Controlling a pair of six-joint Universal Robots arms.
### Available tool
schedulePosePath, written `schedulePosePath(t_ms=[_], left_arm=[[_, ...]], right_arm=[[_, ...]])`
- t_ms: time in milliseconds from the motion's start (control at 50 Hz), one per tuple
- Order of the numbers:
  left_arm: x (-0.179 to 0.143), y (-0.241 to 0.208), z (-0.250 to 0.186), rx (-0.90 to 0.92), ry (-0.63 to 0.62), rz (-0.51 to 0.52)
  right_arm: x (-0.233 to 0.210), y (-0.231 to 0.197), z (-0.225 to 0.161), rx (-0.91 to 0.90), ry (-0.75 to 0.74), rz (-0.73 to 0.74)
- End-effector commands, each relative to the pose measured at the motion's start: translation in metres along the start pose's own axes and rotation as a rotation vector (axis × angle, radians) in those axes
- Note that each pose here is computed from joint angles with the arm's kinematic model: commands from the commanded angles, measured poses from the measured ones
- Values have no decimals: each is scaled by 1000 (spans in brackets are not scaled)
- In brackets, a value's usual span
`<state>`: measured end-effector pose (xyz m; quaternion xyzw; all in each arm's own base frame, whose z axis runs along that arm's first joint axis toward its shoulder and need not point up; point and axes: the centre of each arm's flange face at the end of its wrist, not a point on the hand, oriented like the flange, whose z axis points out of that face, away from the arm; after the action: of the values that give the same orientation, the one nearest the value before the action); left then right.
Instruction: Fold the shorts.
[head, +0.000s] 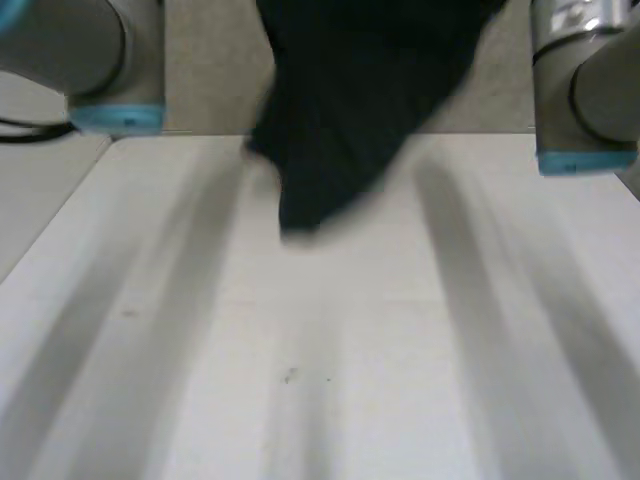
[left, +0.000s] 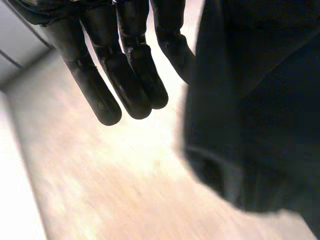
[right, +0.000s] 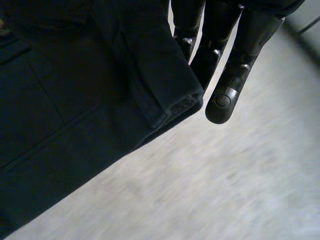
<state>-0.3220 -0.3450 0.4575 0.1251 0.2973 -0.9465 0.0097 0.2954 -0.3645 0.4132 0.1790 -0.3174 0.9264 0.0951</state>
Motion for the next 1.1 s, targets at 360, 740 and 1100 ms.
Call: schedulePosePath(t_ms=[360,740,1100], left_arm=[[57,164,-206,-714,333,17],[35,136,-308,-1104,627,259],[-39,-14,-324,-1272,1095,432]], right_arm=[[-102,117,-153,-640,-510,38],[-83,91,-230,-977,-795,-18],[-16,-21,-288,-1146,-1374,28]])
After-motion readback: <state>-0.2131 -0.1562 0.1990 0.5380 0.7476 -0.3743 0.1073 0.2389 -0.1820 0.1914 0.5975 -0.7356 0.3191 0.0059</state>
